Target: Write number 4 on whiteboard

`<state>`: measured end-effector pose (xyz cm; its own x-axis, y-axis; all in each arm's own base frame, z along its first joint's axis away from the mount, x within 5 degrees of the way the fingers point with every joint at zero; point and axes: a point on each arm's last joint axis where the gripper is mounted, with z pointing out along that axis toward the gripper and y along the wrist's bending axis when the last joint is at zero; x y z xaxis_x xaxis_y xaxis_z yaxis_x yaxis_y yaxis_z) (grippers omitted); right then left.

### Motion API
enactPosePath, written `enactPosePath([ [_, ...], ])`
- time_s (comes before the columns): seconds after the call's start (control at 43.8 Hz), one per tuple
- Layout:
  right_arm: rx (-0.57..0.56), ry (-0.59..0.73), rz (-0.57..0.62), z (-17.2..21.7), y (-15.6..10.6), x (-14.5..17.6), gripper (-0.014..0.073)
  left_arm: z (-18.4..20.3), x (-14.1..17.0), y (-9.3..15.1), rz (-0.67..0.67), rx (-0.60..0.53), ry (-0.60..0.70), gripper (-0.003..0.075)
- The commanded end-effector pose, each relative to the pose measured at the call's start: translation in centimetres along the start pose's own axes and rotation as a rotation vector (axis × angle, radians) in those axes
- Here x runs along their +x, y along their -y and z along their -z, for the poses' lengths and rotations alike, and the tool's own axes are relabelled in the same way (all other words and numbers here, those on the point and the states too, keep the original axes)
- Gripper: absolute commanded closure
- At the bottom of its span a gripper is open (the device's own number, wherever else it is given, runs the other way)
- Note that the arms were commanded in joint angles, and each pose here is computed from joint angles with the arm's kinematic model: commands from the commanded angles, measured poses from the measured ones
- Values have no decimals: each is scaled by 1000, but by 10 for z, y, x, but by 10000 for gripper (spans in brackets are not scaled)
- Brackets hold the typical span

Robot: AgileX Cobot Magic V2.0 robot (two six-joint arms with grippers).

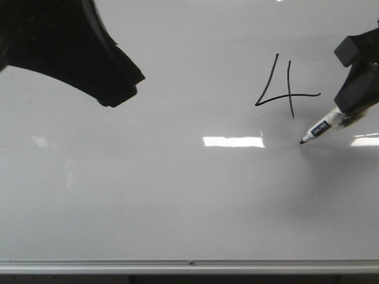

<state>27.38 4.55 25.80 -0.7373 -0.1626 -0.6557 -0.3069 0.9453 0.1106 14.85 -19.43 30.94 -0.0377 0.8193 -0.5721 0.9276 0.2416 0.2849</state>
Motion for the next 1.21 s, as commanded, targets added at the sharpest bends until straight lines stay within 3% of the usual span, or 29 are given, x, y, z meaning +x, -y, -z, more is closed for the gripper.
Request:
enactPosePath([
  [0.0, 10, 121, 33, 28, -6, -17, 657, 16, -13, -6, 20, -51, 108, 741],
  [0.16, -100, 162, 189, 74, -42, -20, 657, 16, -14, -6, 19, -52, 113, 697],
  [0.274, -225, 158, 320, 92, -74, -17, 657, 17, -15, -7, 19, -55, 117, 528],
  [0.411, -389, 201, 453, 113, -112, -16, 657, 17, -16, -8, 19, -64, 133, 239],
  [0.503, -457, 210, 501, 119, -130, -15, 657, 18, -18, -9, 19, -77, 156, 139],
  [0.823, -577, 246, 584, 128, -164, -8, 657, 18, -20, -9, 18, -87, 176, 183],
  [1.188, -579, 265, 571, 128, -166, -10, 657, 19, -32, 4, -28, -67, 241, 428],
])
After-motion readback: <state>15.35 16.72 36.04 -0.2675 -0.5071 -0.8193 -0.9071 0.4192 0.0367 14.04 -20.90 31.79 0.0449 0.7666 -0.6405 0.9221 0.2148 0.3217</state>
